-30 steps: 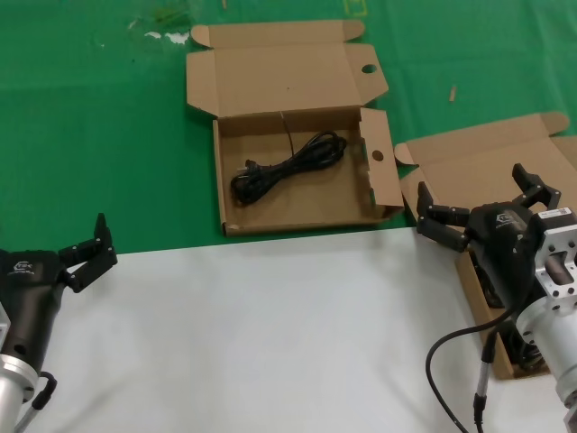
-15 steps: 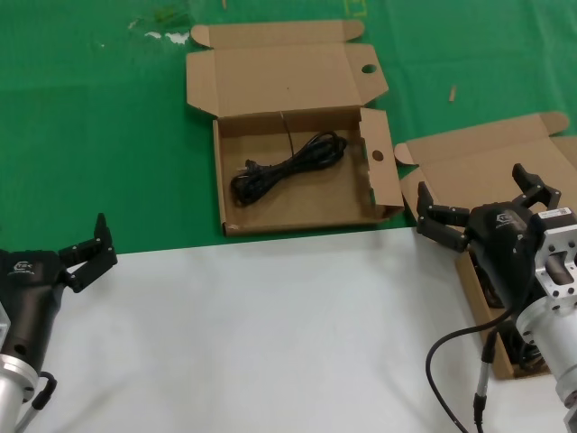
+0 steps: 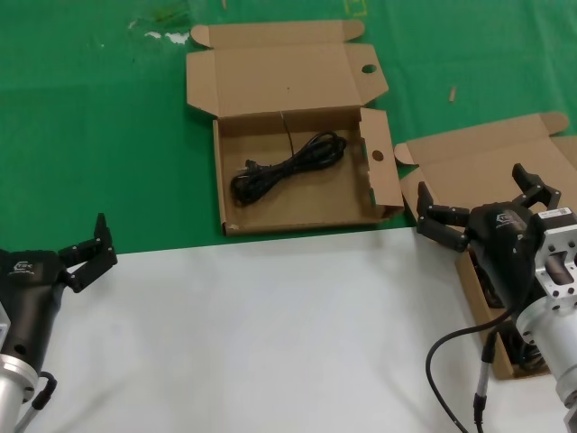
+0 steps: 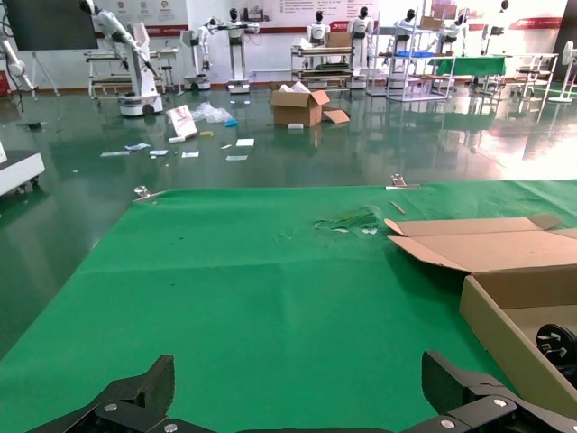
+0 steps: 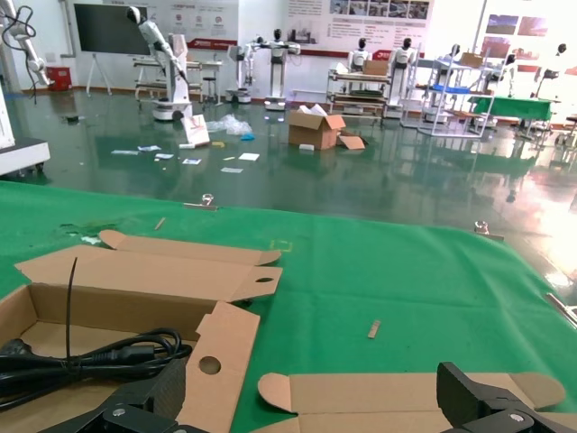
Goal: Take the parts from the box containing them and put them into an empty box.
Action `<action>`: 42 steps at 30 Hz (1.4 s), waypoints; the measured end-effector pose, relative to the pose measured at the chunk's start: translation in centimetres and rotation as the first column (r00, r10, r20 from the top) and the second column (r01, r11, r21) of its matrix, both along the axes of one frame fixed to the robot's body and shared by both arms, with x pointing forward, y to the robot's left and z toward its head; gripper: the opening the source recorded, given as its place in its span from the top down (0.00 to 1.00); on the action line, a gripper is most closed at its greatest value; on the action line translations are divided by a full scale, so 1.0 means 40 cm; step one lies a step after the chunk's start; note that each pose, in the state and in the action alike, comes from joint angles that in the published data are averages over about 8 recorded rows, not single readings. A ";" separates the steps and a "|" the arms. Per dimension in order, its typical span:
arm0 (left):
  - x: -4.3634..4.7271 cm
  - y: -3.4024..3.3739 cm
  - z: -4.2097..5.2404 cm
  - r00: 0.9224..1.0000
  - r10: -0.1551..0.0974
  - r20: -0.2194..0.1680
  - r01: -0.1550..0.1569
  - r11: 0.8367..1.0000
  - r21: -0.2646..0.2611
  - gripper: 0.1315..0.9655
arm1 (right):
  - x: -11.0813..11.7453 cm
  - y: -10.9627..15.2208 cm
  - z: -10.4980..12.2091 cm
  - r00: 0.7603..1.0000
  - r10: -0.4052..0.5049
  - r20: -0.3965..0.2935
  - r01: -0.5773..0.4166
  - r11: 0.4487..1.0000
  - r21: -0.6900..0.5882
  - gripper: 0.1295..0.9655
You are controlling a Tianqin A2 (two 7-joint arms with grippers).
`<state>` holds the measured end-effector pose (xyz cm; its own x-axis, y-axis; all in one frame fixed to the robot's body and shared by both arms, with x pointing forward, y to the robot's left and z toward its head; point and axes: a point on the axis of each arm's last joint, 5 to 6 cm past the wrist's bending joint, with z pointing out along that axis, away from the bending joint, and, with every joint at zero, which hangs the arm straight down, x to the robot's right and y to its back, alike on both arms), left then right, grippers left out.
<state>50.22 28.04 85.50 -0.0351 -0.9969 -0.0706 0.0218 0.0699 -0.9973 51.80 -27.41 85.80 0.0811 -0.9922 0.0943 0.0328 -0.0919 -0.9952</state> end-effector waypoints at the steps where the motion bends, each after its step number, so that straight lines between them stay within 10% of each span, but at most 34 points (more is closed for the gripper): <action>1: 0.000 0.000 0.000 1.000 0.000 0.000 0.000 1.000 0.000 0.00 | 0.000 0.000 0.000 1.000 0.000 0.000 0.000 1.000 0.000 0.00; 42: 0.000 0.000 0.000 1.000 0.000 0.000 0.000 1.000 0.000 0.00 | 0.000 0.000 0.000 1.000 0.000 0.000 0.000 1.000 0.000 0.00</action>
